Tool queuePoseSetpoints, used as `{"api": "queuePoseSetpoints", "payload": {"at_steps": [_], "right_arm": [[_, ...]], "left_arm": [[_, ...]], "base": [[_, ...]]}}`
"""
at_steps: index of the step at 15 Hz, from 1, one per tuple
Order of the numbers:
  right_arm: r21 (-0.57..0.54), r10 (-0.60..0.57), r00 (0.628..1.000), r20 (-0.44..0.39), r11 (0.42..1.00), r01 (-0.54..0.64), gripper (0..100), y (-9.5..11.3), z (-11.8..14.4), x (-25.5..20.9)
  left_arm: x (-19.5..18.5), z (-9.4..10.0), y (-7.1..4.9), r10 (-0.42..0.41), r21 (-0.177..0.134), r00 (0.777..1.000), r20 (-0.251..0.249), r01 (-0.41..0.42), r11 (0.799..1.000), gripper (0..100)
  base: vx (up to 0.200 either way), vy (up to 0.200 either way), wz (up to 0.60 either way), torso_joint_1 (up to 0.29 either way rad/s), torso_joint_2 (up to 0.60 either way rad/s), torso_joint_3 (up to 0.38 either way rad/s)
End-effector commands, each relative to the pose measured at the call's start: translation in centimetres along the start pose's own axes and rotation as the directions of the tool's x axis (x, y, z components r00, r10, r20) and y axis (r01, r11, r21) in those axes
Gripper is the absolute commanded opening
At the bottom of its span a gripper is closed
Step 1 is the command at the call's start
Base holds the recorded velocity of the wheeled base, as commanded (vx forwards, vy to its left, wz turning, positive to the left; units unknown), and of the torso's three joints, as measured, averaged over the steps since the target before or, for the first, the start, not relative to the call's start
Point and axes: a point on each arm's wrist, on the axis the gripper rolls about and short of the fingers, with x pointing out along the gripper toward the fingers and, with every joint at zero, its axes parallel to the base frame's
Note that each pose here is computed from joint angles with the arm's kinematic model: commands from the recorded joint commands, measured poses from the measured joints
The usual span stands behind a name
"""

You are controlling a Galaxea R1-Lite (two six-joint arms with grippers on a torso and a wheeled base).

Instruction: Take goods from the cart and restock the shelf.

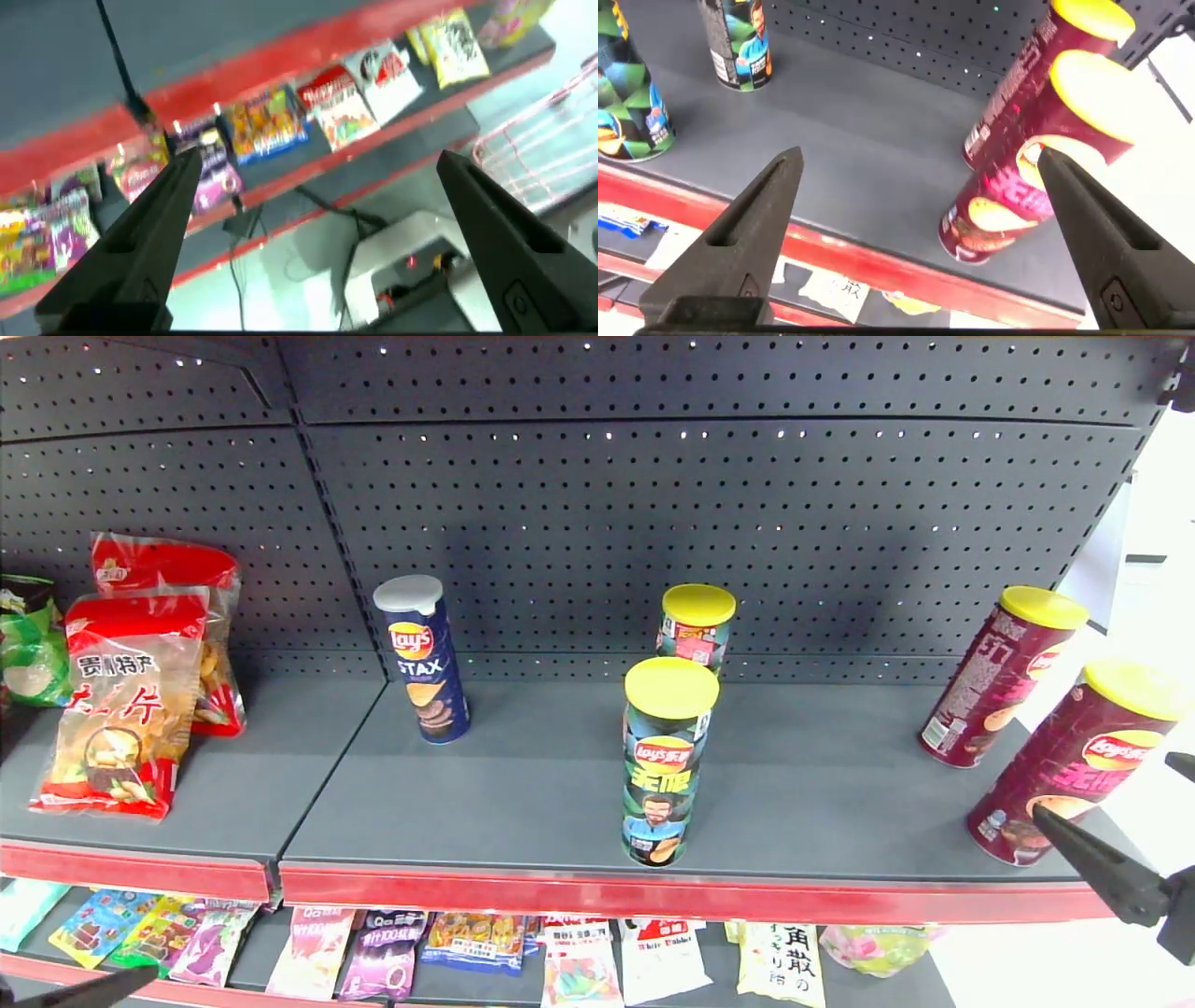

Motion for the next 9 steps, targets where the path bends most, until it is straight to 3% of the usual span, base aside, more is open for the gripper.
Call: {"api": "queuePoseSetpoints", "payload": {"at_steps": [1,2,6,9], "right_arm": [[0.003,-0.008,1.000,0.014,1.000,0.008,100,-0.1,-0.6,-0.9],[0.002,-0.007,1.000,0.011,1.000,0.007,100,0.0,-0.7,-0.9],[0.012,0.000,1.000,-0.006,1.000,0.000,100,0.1,-1.0,-0.7],[0.013,0.000,1.000,-0.012,1.000,0.000,100,0.1,-1.0,-0.6]], "left_arm": [[2.7,1.7,0.7,-0.009,-0.020,0.999,-0.041,0.008,1.000,100],[3.0,1.9,0.9,-0.007,-0.022,0.999,-0.038,0.006,1.000,100],[4.8,3.8,1.5,0.002,-0.017,1.000,-0.020,-0.002,1.000,100],[5.3,3.8,1.6,-0.002,-0.018,0.999,-0.046,0.001,1.000,100]], "base": [[0.000,0.000,0.00,0.000,0.00,0.000],[0.000,0.000,0.00,0.000,0.00,0.000],[0.000,0.000,-0.60,0.001,0.00,0.006],[0.000,0.000,-0.60,0.004,0.01,-0.001]]}}
